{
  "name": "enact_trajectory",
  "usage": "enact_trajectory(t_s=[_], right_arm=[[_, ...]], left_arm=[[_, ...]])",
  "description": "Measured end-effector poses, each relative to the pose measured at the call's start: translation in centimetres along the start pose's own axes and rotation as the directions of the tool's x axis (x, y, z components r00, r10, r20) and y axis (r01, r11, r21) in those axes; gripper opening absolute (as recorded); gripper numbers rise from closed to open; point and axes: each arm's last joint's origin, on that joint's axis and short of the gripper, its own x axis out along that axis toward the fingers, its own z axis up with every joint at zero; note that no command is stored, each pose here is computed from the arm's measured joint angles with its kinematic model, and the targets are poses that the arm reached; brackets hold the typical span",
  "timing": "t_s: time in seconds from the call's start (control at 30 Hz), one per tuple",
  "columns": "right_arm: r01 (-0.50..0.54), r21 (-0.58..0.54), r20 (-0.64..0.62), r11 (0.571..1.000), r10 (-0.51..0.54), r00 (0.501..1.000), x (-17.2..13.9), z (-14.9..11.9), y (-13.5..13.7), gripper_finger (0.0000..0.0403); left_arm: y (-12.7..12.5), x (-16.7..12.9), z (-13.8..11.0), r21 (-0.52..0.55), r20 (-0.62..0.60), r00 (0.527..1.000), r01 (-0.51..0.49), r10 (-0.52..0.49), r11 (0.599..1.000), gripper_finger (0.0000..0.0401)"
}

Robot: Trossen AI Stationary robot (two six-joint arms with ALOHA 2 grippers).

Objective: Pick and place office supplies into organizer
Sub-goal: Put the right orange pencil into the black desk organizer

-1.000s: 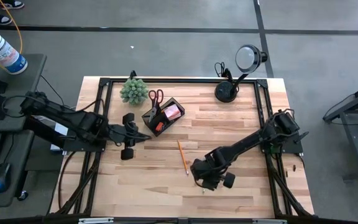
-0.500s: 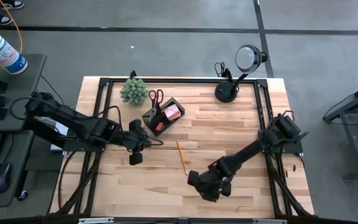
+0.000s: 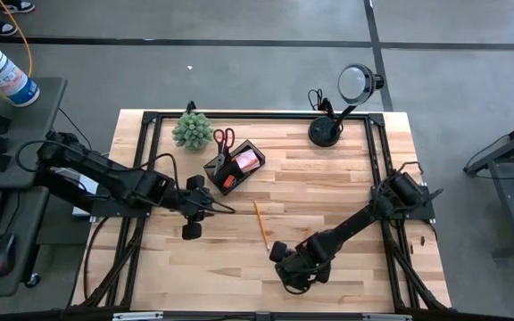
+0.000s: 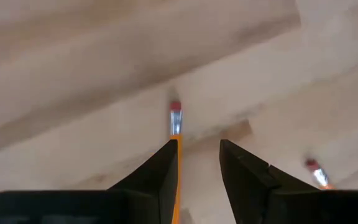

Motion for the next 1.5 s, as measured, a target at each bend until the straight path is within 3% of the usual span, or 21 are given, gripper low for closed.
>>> enact_trajectory(t_s=[0.33,0.5,1.5], right_arm=[[-0.023,0.009,0.048,1.0,0.023,0.999,-0.1,1.4,1.5,0.0112],[-0.018,-0.002,0.01,1.0,0.018,1.0,1.1,1.7,2.2,0.0112],[-0.003,0.0,-0.019,1.0,0.003,1.0,2.4,1.7,1.4,0.0112]], left_arm=[[-0.1,0.0,0.0,0.009,-0.008,1.0,0.021,-0.021,1.0,0.0058],[-0.1,0.0,0.0,0.008,-0.004,1.0,0.022,-0.022,1.0,0.0058],[-0.1,0.0,0.0,-0.011,0.001,1.0,0.016,-0.016,1.0,0.0058]])
